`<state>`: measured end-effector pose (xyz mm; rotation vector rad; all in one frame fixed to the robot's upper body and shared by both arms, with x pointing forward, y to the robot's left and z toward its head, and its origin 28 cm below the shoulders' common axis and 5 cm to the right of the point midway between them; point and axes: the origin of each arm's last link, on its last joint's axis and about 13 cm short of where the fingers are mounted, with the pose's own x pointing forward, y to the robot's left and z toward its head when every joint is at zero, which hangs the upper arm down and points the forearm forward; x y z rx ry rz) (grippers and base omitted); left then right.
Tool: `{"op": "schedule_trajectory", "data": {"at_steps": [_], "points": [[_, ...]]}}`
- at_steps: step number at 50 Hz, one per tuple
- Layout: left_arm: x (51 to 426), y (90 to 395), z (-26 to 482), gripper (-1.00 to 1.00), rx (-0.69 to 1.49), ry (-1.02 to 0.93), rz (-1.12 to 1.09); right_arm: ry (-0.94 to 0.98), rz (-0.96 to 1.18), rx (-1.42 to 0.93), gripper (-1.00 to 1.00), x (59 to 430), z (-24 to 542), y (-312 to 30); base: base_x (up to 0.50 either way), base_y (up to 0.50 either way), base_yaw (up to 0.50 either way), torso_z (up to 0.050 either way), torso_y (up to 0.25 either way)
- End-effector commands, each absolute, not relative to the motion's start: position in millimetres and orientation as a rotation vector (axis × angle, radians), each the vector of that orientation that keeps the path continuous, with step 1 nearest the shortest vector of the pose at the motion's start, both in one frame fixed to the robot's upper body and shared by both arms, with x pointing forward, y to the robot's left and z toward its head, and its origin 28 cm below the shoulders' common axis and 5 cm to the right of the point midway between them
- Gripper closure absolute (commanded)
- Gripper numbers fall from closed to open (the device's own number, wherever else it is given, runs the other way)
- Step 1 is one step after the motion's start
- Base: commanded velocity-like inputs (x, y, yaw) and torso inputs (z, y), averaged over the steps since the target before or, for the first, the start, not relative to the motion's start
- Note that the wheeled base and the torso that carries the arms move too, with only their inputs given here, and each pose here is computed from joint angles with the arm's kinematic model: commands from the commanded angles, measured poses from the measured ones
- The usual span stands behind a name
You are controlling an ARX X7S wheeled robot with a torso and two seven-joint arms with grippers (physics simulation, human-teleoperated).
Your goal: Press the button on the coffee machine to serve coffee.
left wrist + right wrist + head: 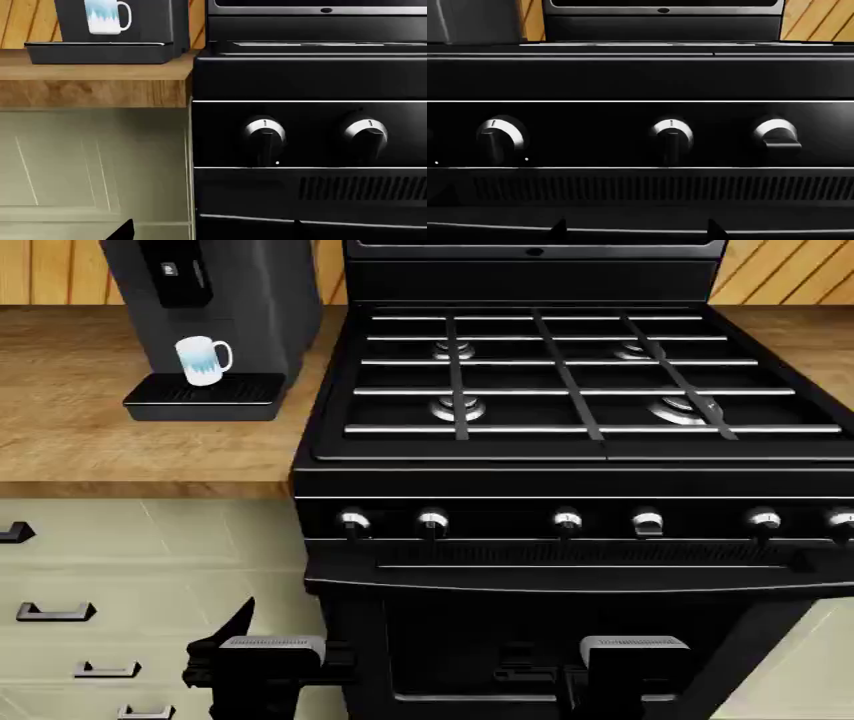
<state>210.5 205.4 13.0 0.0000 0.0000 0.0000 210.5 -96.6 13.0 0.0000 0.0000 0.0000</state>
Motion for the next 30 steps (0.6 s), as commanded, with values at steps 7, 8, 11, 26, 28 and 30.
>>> {"op": "schedule_trajectory", "data": {"at_steps": [7,8,11,26,28,30], "points": [[211.1,202.9,14.0,-1.00,-0.004,0.005,0.019,0.021,0.021,-0.006,-1.00,211.8,10.4,-95.2,0.00,0.00,0.00,0.000,0.000],[210.8,202.7,14.3,-1.00,-0.005,0.004,0.016,0.022,0.020,-0.003,-1.00,211.5,10.3,-95.6,0.00,0.00,0.00,0.000,0.000],[209.3,204.1,14.0,-1.00,0.009,0.009,-0.003,0.021,0.021,0.000,-1.00,211.3,10.5,-95.8,0.00,0.00,0.00,0.000,0.000],[203.9,217.1,13.3,-1.00,0.035,-0.007,0.007,0.020,0.025,-0.003,-1.00,210.5,11.4,-95.6,0.00,0.00,0.00,0.000,0.000],[205.2,215.5,13.6,-1.00,0.037,-0.008,0.014,0.015,0.026,-0.010,-1.00,210.2,12.5,-95.5,0.00,0.00,0.00,0.000,0.000],[205.7,215.3,13.2,-1.00,0.039,-0.004,0.019,0.017,0.026,-0.016,-1.00,210.3,12.5,-95.5,0.00,0.09,0.00,0.000,0.000]]}}
